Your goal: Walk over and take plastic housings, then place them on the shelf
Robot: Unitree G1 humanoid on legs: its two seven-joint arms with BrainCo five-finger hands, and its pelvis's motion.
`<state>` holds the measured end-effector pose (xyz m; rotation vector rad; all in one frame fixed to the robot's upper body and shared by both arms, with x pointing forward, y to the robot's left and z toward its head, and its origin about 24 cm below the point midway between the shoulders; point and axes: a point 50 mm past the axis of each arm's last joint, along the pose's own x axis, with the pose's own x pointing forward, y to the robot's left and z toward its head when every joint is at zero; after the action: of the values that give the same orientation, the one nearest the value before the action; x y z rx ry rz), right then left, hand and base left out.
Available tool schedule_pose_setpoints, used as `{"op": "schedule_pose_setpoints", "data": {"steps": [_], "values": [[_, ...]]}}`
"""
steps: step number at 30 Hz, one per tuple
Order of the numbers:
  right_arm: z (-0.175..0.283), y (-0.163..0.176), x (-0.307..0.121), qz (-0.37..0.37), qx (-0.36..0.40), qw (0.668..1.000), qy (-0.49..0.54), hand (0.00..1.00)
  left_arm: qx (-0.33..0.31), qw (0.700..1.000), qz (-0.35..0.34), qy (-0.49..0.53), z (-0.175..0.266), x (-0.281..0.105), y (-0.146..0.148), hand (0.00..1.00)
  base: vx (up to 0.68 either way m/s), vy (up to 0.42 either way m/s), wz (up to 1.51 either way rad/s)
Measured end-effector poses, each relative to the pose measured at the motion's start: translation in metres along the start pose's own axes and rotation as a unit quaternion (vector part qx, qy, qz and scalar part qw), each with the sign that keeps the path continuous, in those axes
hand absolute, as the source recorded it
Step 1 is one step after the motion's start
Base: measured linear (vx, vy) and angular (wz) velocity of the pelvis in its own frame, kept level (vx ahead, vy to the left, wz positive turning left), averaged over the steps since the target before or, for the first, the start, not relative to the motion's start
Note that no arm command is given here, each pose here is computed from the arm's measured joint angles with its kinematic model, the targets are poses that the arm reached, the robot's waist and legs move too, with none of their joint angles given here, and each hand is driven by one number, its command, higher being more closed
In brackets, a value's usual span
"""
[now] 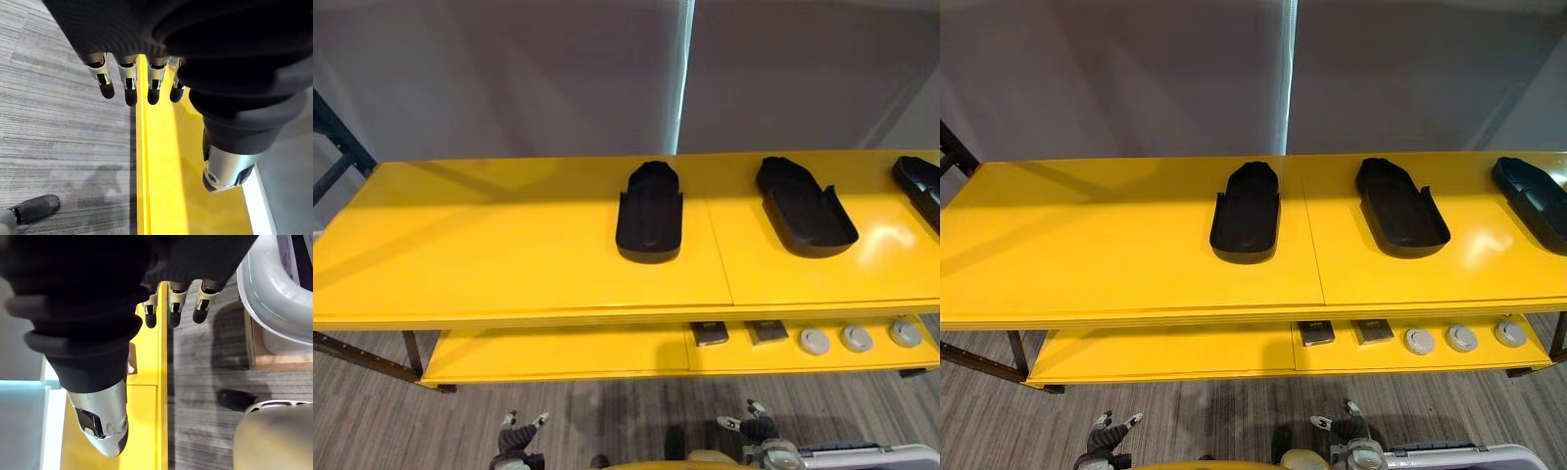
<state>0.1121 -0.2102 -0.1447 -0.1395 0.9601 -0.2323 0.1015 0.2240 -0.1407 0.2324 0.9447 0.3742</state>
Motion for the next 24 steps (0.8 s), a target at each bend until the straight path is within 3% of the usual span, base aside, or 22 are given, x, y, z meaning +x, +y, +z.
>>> {"op": "schedule_pose_setpoints", "data": {"steps": [12,21,24], "values": [[0.019,0.001,0.006,-0.011,0.004,1.0,-0.021,0.0,0.004,0.999,-0.03,-0.024,0.021,0.004,-0.022,0.0,0.02,0.026,-0.42],[0.067,0.038,0.007,0.042,-0.047,0.992,-0.106,0.0,-0.001,0.997,-0.015,-0.073,0.055,0.012,-0.021,0.0,-0.1,0.079,-0.98],[0.051,0.047,0.003,0.056,-0.07,0.992,-0.088,0.0,0.001,0.997,-0.017,-0.075,0.056,0.012,-0.021,0.0,0.0,-0.036,-0.28]]}}
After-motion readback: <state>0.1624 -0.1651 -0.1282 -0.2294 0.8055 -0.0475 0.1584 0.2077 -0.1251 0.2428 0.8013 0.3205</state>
